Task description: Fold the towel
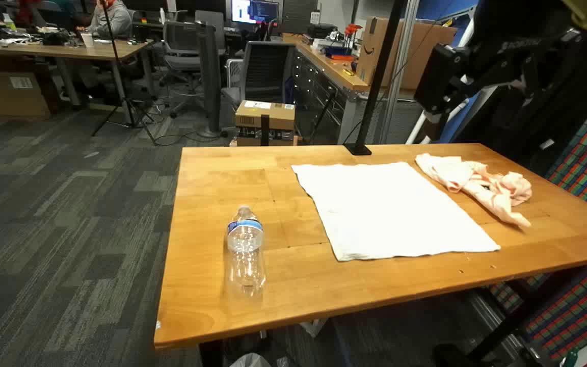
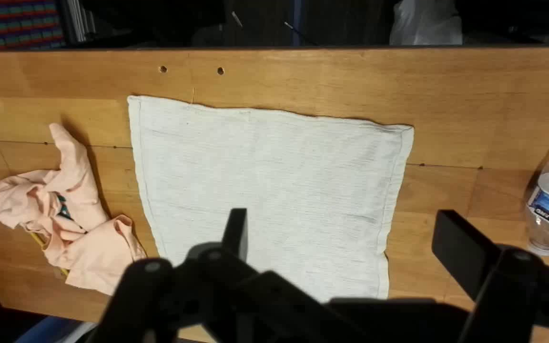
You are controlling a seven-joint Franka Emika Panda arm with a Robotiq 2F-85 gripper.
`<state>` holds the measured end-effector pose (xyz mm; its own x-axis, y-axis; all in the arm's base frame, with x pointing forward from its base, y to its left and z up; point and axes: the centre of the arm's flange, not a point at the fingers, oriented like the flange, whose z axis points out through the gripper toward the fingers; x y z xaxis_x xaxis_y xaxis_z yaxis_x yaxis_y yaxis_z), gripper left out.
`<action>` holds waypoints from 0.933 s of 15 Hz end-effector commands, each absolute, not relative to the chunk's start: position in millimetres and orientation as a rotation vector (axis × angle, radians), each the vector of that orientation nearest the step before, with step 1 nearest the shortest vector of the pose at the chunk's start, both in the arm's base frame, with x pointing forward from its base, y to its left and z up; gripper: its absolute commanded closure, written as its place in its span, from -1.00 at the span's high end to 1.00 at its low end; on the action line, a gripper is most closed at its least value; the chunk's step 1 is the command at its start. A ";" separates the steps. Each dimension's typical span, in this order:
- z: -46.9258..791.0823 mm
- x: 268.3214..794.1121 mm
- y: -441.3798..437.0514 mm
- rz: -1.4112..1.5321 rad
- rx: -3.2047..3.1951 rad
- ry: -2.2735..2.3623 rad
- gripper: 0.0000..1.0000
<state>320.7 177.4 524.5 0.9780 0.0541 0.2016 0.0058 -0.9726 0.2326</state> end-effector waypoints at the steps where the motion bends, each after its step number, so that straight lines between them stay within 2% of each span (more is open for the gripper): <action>1: 527.4 321.0 178.4 0.313 2.894 0.045 1.00; 14: 535.0 320.5 180.3 0.337 2.896 0.047 1.00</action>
